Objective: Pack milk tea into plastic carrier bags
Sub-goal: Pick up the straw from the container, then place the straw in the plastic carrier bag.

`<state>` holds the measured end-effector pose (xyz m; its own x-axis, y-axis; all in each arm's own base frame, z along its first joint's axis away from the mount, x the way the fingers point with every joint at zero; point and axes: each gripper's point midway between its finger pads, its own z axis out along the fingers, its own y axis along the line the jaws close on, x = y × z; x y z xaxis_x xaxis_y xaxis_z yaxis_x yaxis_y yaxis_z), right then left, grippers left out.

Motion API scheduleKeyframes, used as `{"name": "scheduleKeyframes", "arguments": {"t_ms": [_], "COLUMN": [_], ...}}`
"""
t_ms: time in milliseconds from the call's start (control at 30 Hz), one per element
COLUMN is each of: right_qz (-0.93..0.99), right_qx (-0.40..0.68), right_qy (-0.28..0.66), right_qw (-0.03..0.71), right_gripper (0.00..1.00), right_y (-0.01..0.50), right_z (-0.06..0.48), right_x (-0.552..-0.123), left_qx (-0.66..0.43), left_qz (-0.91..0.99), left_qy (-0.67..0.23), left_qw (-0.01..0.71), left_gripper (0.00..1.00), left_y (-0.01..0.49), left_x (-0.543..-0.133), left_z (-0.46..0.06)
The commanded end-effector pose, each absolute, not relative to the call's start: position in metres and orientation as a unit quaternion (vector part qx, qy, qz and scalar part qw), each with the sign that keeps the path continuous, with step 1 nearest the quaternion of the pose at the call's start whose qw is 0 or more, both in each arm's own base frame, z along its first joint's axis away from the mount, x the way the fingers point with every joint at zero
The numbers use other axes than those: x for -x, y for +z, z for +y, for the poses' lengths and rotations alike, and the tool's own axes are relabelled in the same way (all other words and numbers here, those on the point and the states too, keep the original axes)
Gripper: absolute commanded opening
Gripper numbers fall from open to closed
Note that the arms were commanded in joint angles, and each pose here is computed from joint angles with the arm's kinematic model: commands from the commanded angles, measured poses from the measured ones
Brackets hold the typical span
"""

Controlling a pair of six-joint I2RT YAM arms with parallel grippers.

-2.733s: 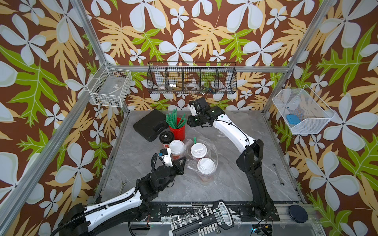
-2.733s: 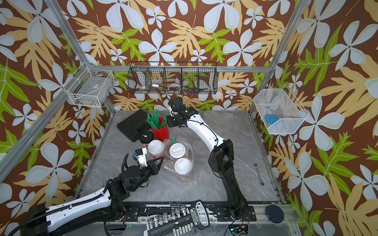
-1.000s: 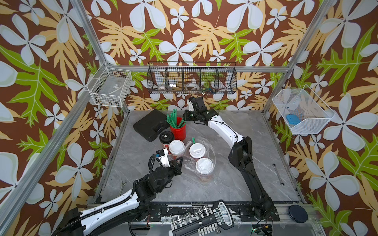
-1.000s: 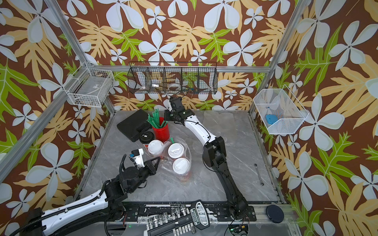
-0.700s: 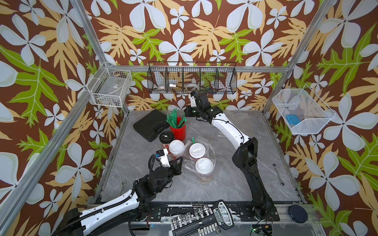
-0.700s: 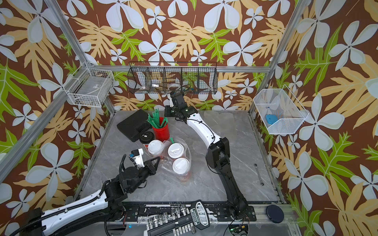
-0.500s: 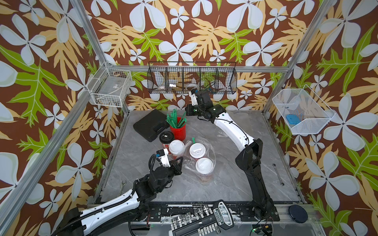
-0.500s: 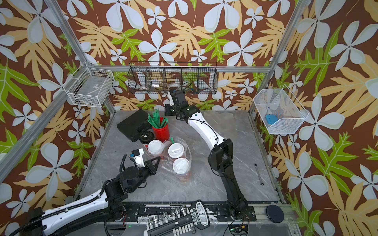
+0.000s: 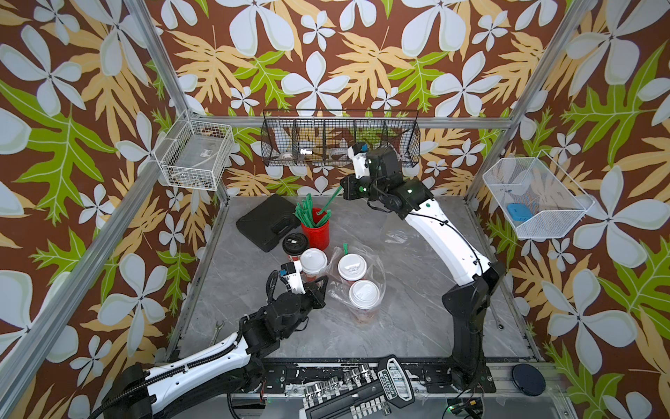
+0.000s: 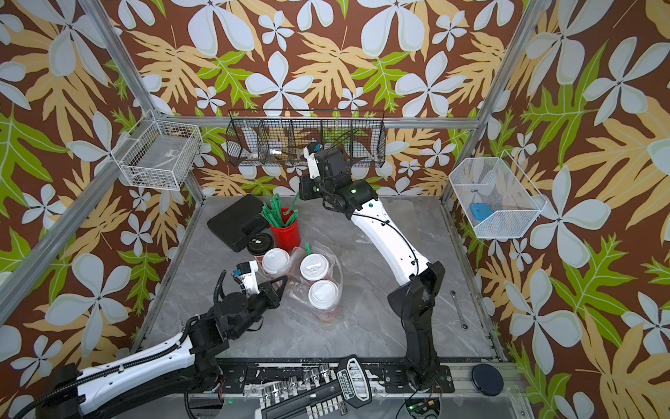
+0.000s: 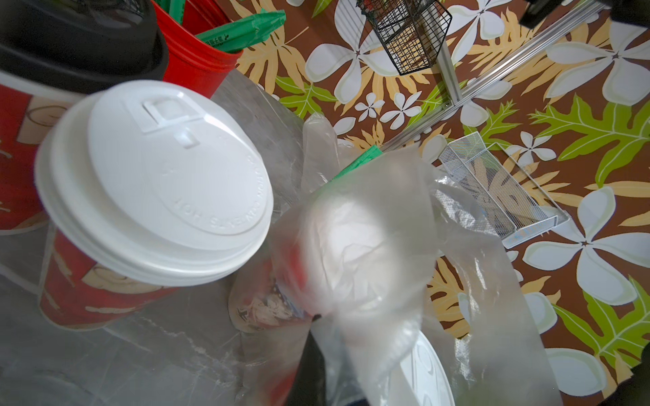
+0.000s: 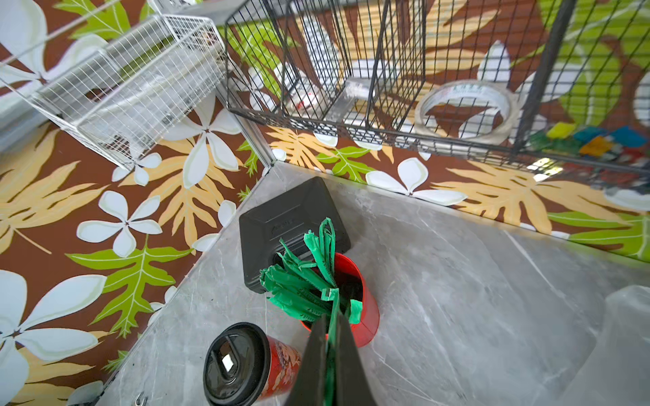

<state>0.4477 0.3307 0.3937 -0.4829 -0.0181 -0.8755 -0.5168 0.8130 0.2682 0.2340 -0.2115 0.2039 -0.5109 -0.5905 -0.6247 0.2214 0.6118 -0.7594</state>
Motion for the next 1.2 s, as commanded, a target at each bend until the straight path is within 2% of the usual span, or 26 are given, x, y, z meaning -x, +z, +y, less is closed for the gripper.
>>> {"name": "scheduleKeyframes", "arguments": {"t_ms": [0,133,400,667,833,1167], "right_qz": [0.819,0.814,0.813,0.84,0.845,0.845], "right_qx": [0.169,0.171,0.18,0.189,0.19,0.205], "right_qy": [0.246,0.246,0.24,0.252,0.275,0.305], "right_qw": [0.49,0.498,0.499,0.442,0.418,0.389], "right_gripper": [0.0,0.0,0.0,0.0,0.0,0.0], "right_y": [0.408,0.43,0.456,0.428,0.41,0.389], "right_z": [0.316,0.295,0.251,0.233,0.229,0.237], "right_x": [-0.431,-0.402,-0.312,-0.236,-0.214,-0.199], "left_qx": [0.116,0.114,0.106,0.089,0.079,0.066], "left_qz": [0.747,0.745,0.745,0.751,0.754,0.755], "left_qy": [-0.438,-0.439,-0.438,-0.439,-0.442,-0.449], "left_qw": [0.487,0.489,0.492,0.485,0.479,0.473], "left_gripper": [0.0,0.0,0.0,0.0,0.0,0.0], "left_y": [0.216,0.219,0.225,0.228,0.228,0.231], "left_x": [-0.235,-0.235,-0.237,-0.238,-0.237,-0.233], "left_z": [-0.215,-0.215,-0.22,-0.23,-0.235,-0.238]}}
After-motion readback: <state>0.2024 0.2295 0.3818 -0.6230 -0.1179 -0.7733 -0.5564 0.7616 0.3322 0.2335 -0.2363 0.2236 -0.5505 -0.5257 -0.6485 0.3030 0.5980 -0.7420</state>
